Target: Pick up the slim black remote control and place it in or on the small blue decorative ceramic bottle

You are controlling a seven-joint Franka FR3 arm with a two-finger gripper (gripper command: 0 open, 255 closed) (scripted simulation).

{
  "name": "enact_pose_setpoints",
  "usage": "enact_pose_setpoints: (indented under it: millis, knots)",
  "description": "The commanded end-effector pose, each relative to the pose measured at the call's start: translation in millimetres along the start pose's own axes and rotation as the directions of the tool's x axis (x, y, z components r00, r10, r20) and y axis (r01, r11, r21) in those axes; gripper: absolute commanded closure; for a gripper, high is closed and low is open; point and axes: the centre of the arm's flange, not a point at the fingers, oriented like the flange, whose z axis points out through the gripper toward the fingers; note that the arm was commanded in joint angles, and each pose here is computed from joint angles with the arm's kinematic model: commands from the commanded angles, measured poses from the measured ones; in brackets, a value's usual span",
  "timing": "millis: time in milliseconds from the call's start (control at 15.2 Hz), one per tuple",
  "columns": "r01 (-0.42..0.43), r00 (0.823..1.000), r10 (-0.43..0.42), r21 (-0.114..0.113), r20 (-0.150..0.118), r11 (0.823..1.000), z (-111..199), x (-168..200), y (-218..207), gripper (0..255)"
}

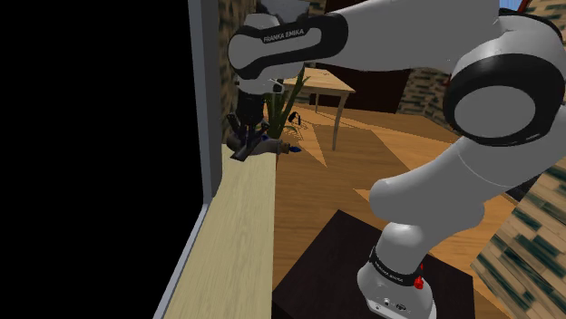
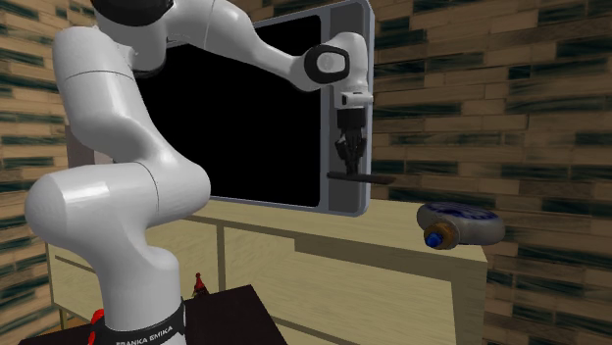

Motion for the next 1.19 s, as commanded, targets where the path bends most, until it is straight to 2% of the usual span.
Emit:
enact_pose_setpoints:
  millis: [0,990,1122]
  knots:
    - [0.001,1.0,-0.001,0.002,-0.001,1.0,0.5,28.4,-4.7,255]
    - [0.001,1.0,-0.001,0.002,-0.001,1.0,6.5,230.6,-27.1,255]
    - [0.001,1.0,-0.001,0.002,-0.001,1.0,17.0,230.7,-26.2,255]
